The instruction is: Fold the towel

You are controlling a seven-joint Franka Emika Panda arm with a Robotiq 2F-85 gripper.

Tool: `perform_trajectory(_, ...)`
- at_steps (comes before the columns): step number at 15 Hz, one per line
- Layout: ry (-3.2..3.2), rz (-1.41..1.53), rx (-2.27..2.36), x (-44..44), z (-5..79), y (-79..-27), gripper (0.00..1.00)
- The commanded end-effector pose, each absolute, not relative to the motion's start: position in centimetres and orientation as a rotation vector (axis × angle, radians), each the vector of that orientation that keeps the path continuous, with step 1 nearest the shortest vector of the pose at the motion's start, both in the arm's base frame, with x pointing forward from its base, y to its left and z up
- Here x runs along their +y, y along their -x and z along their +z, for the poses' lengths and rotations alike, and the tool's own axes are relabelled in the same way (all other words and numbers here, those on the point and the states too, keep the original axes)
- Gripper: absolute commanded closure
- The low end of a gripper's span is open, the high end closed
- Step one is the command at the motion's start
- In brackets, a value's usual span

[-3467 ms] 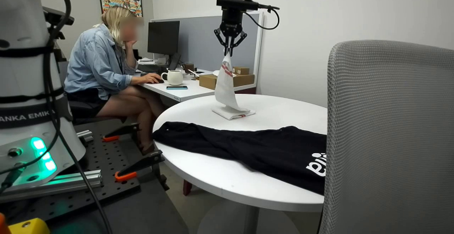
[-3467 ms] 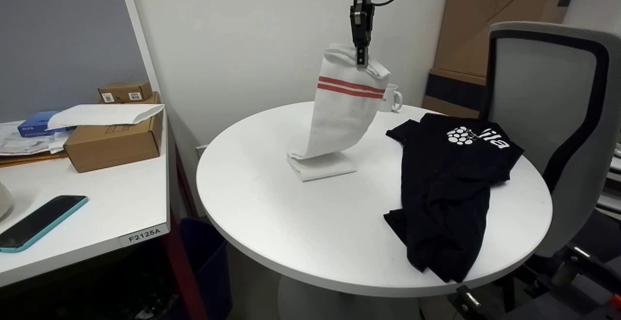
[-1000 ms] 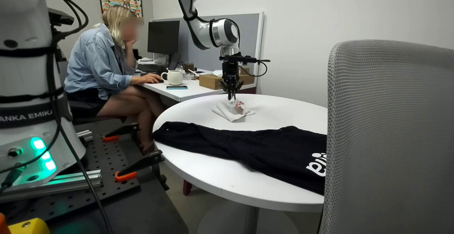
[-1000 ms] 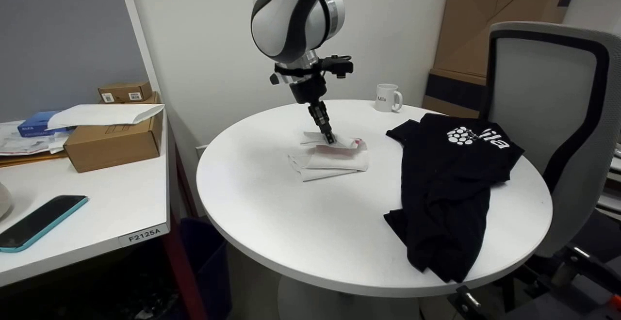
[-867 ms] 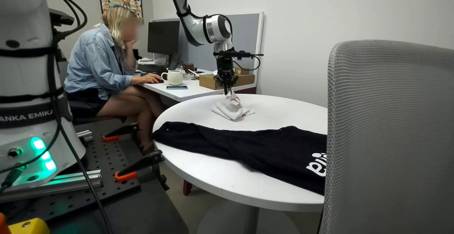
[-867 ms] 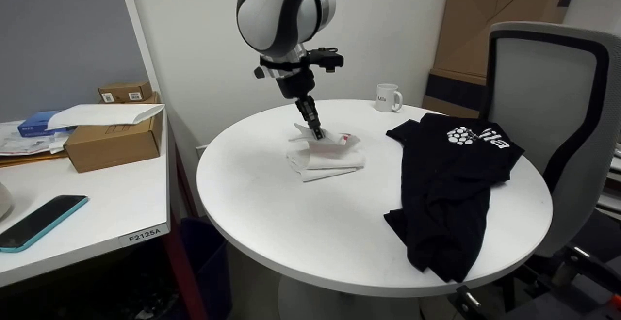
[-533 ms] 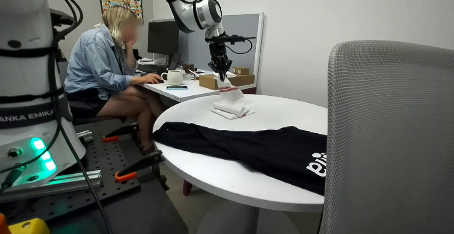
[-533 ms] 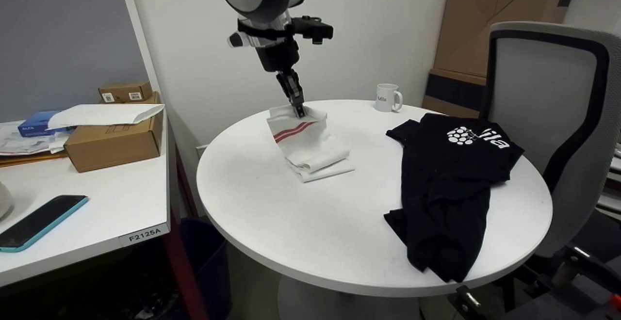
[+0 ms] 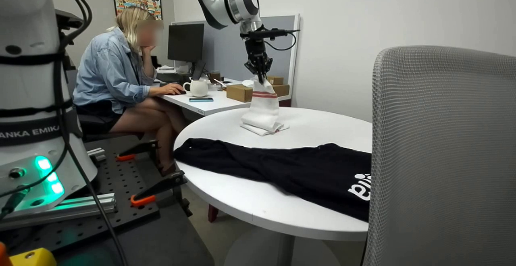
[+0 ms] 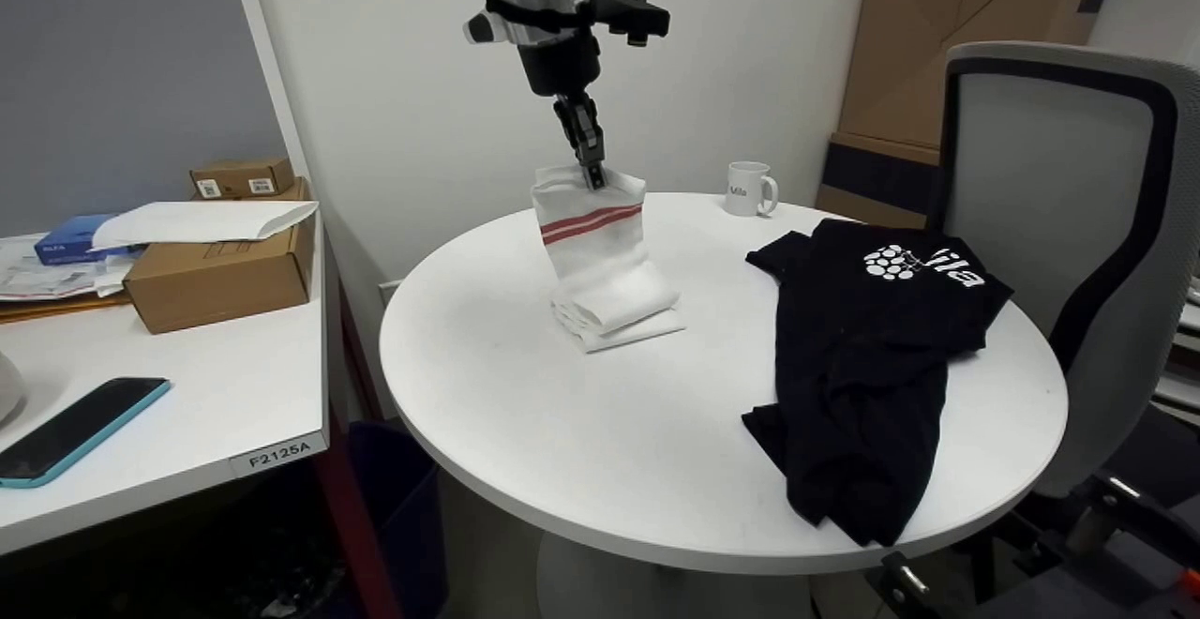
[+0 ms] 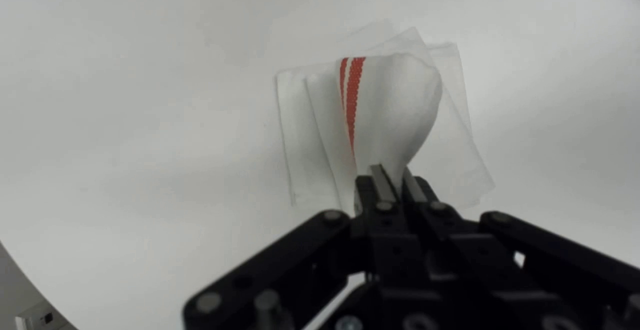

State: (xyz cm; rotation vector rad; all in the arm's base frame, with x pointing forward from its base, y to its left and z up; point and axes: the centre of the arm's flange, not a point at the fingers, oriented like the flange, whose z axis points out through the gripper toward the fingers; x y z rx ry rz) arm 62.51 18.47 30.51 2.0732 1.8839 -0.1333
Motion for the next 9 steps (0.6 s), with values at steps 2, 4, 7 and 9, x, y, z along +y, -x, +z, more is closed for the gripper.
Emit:
perform_trajectory(2,-2.086,-0.111,1.833,16.7,29.6,-63.0,0.99)
perform_trajectory(4,-2.053,-0.11,1.83,16.8,28.6,-63.5,0.99)
perform_trajectory(7,-1.984,-0.121,1.861,17.1,27.0,-63.9,0.99)
perform_trajectory(9,-1.956,-0.132,1.875,17.1,25.8,-64.3,0.99)
